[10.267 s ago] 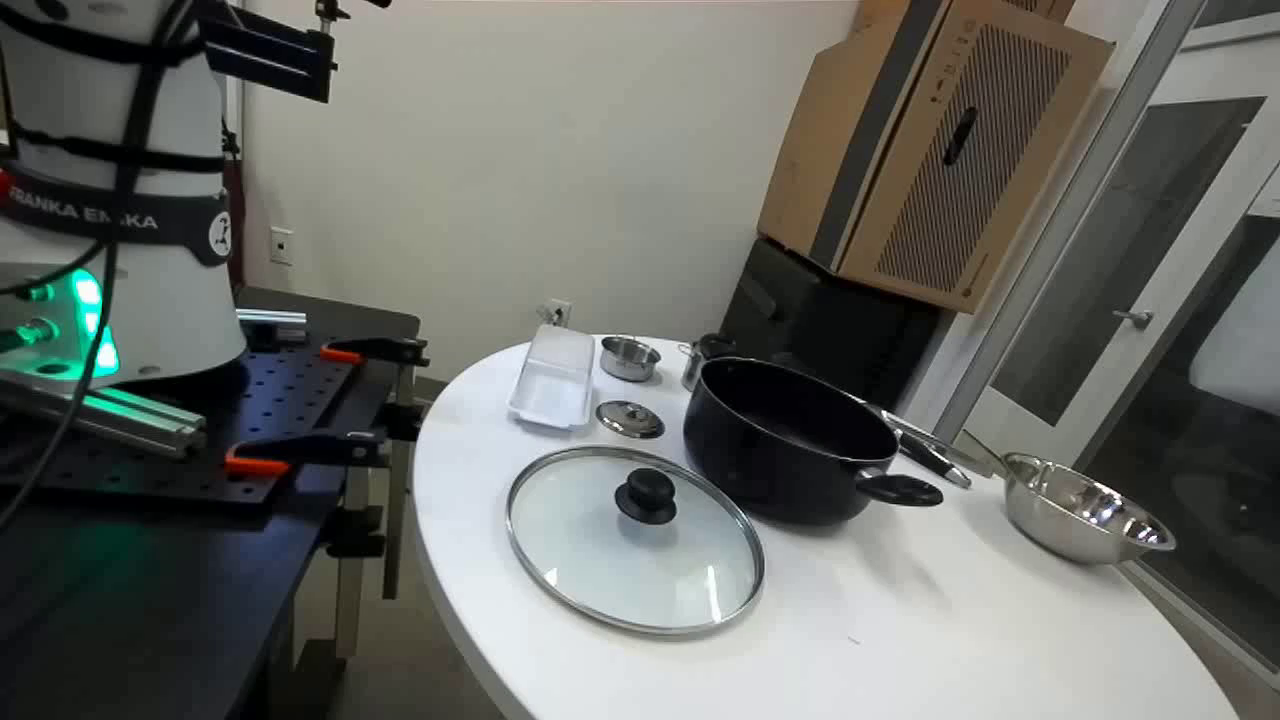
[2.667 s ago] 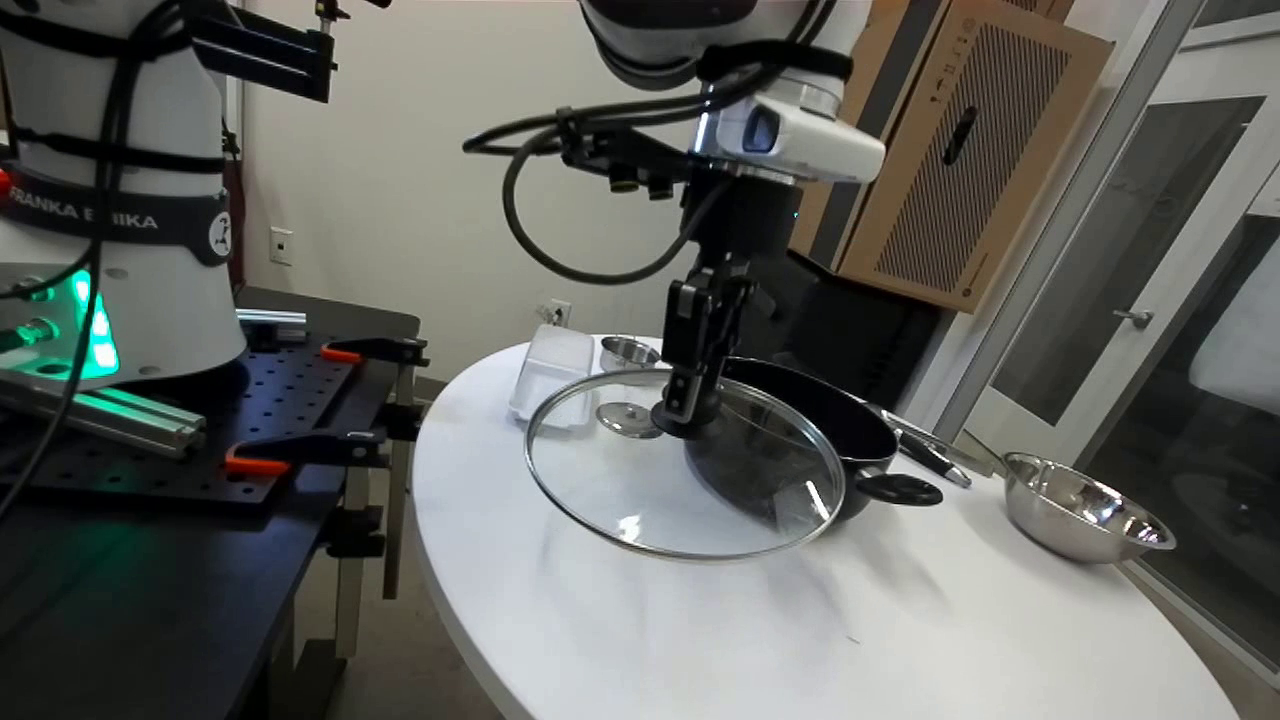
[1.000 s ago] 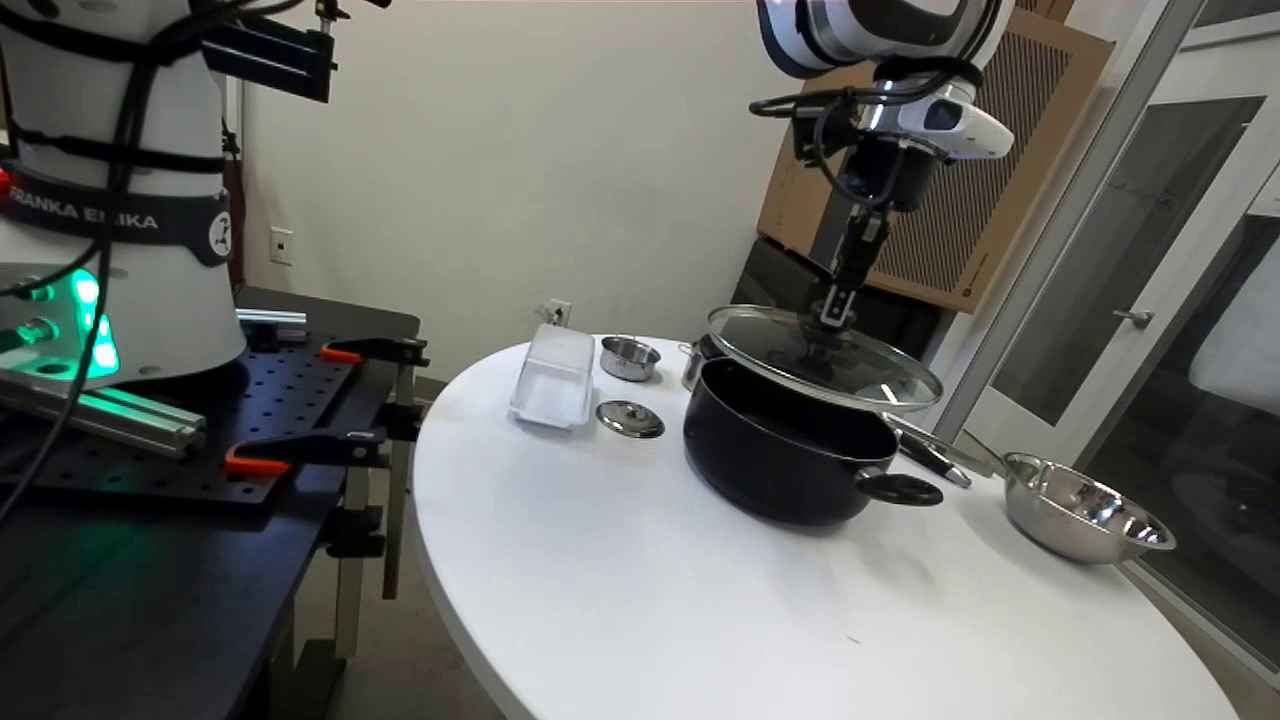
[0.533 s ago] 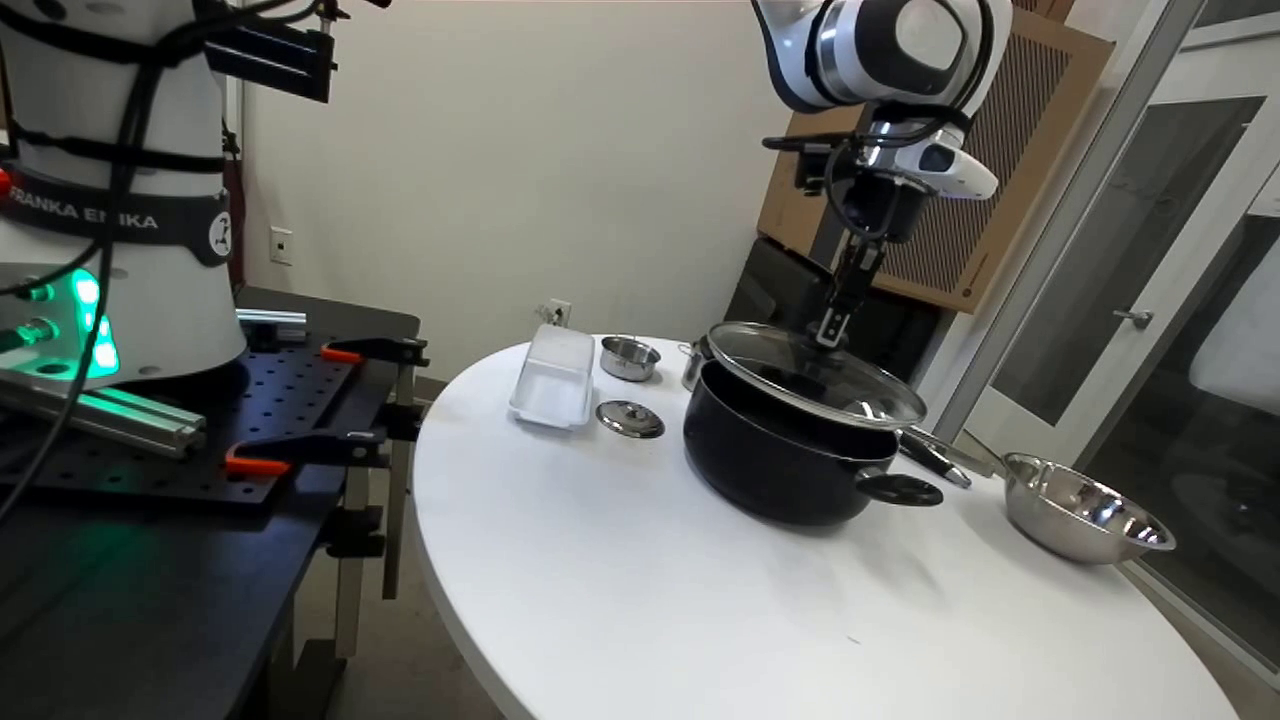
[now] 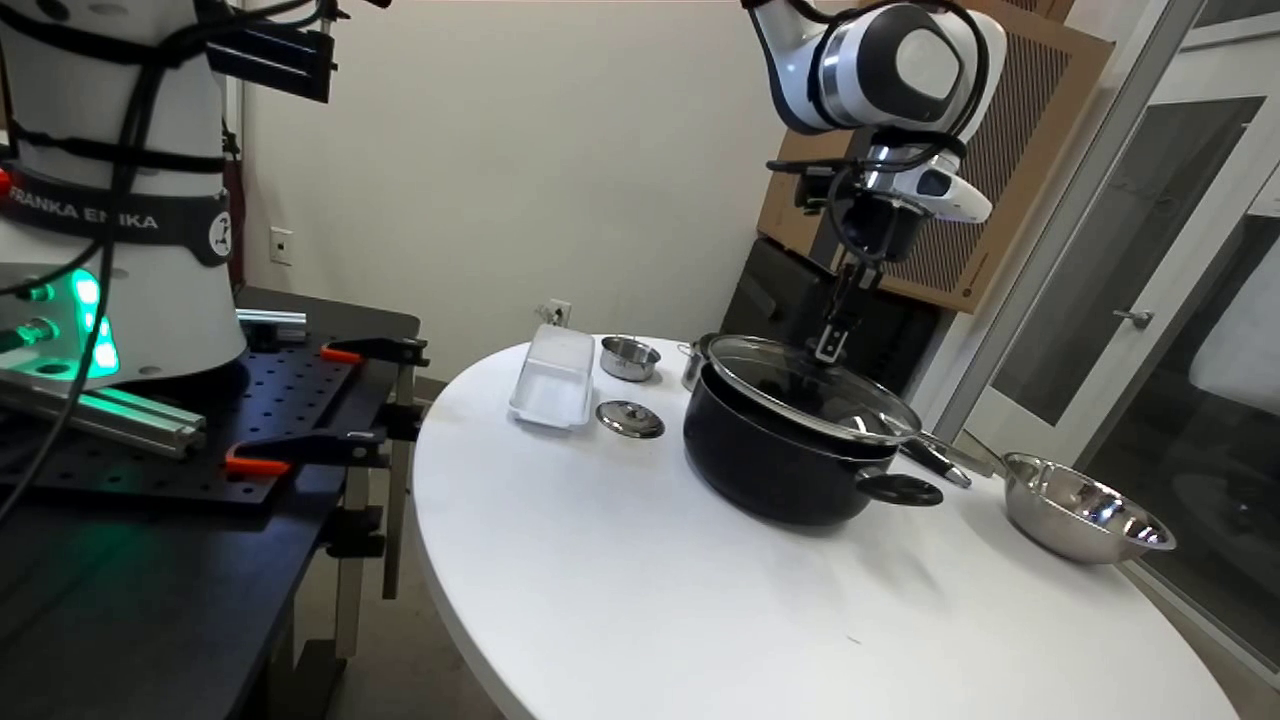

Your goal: Put the glass lid on top of the black pot

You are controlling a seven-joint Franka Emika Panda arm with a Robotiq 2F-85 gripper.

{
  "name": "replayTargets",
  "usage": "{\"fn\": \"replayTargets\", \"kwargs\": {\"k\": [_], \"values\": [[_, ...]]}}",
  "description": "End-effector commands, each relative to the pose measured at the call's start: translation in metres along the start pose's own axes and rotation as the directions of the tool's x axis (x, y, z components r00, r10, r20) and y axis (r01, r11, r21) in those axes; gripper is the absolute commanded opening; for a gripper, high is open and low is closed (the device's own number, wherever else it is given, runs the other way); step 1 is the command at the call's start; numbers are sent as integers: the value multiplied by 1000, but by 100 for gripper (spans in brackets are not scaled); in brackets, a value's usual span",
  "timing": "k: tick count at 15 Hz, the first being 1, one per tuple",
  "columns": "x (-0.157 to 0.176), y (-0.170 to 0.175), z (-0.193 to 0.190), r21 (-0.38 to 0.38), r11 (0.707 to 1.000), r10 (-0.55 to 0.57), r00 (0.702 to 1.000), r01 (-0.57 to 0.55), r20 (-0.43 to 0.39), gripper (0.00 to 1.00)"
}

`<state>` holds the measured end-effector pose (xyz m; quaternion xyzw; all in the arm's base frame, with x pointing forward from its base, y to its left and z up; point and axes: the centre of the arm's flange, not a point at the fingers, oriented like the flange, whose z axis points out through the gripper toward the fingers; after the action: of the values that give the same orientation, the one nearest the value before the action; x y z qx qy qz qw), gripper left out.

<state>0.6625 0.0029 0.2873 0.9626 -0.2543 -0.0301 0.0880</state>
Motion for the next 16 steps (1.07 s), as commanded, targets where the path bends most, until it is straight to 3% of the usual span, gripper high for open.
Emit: {"fn": "replayTargets", "kwargs": {"k": [1, 16], "values": [[5, -12, -10, -20, 1000, 0, 1000, 0, -5, 26], [3, -18, 15, -46, 999, -1, 1000, 1, 11, 26]]}}
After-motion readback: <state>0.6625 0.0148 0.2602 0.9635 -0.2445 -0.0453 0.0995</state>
